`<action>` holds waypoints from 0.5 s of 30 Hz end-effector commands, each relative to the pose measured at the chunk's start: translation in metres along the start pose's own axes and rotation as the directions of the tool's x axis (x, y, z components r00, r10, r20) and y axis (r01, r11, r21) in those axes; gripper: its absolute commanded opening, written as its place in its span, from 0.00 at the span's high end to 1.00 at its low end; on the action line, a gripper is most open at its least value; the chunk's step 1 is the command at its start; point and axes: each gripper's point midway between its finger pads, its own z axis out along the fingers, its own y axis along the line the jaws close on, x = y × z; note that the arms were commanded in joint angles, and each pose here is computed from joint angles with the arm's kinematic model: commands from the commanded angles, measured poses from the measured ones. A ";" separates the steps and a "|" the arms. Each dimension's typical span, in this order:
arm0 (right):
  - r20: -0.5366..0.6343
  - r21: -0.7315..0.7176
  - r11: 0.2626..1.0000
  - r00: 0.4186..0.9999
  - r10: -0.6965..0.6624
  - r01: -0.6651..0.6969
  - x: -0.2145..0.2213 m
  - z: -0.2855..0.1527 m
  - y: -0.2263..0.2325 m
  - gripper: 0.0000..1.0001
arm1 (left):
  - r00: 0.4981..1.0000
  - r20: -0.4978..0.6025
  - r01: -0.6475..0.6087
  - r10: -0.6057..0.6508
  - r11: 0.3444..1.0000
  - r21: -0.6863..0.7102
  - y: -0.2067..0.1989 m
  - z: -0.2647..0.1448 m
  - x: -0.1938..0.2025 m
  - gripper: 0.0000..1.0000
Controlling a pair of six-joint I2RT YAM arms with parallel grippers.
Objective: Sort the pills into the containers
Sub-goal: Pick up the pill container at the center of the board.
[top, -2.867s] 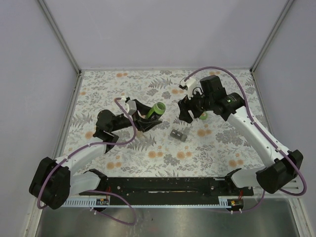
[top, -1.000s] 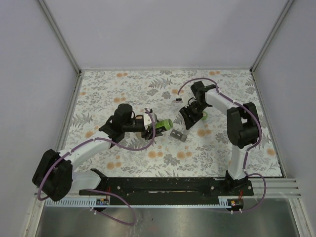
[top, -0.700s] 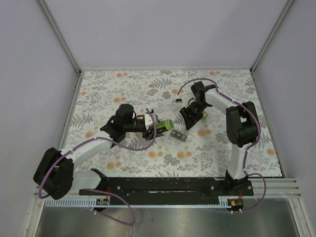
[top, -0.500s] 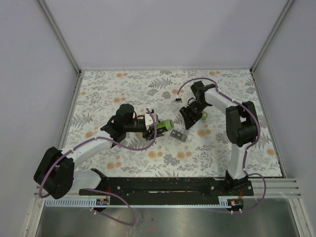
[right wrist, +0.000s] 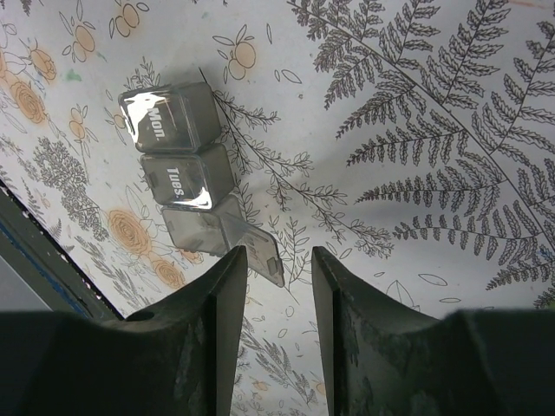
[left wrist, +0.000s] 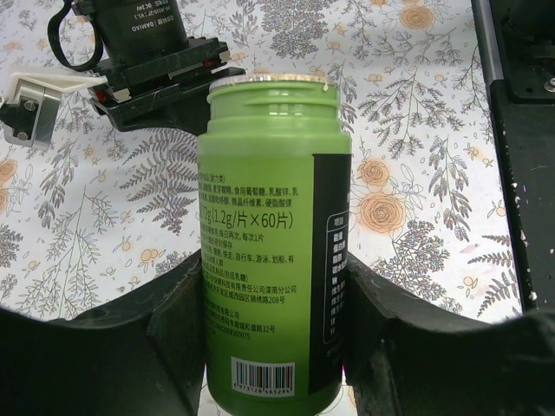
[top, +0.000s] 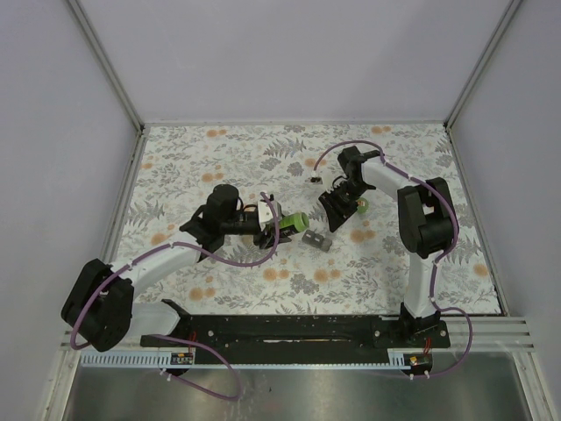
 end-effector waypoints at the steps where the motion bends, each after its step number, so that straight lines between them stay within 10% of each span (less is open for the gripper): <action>1: 0.028 -0.023 0.999 0.999 -0.030 0.031 -0.007 -0.004 0.002 0.57 | 0.997 0.056 -0.059 0.060 0.998 -0.008 0.008 0.004 -0.020 1.00; 15: 0.031 -0.024 0.999 0.999 -0.042 0.043 -0.007 -0.006 0.004 0.71 | 0.998 0.010 -0.060 0.060 0.998 -0.008 0.011 0.010 -0.007 1.00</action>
